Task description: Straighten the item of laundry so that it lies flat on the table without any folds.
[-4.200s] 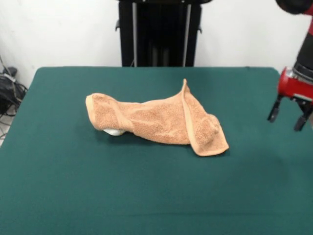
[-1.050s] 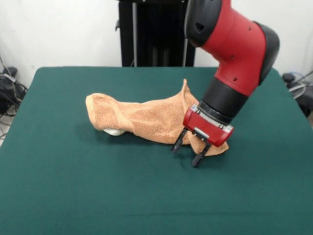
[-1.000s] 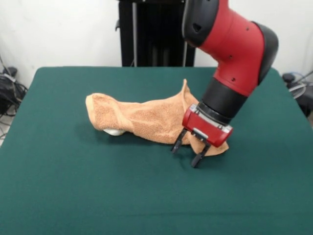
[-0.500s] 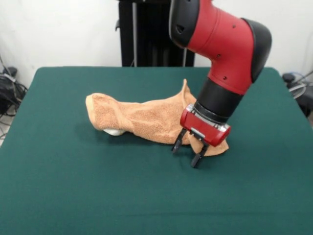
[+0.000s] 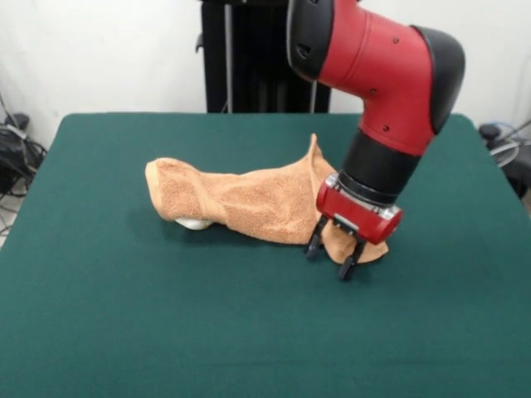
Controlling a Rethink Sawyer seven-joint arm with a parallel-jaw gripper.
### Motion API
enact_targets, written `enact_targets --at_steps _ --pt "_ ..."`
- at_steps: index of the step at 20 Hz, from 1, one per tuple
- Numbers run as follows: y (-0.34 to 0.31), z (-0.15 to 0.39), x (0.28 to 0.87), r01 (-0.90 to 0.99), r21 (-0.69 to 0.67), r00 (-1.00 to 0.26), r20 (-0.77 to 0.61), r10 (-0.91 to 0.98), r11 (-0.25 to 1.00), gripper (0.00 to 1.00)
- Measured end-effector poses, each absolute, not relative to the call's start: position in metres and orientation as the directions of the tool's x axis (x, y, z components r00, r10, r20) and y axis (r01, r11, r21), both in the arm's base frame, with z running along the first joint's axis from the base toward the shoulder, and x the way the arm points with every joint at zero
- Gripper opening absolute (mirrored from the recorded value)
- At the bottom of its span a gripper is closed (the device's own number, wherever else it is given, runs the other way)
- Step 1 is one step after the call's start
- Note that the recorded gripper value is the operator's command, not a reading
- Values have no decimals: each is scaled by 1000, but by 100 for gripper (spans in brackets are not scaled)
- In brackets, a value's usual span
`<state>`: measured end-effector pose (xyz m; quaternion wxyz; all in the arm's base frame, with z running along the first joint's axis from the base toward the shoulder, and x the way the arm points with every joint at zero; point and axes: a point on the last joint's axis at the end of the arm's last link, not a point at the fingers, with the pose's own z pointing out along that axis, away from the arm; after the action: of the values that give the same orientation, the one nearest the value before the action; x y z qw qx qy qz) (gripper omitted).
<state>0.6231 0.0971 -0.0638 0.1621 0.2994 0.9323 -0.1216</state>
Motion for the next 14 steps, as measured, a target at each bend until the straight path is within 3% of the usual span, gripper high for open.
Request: enact_targets --at_steps 14 --pt "112 -62 618 627 -71 -751 -321 577 776 100"
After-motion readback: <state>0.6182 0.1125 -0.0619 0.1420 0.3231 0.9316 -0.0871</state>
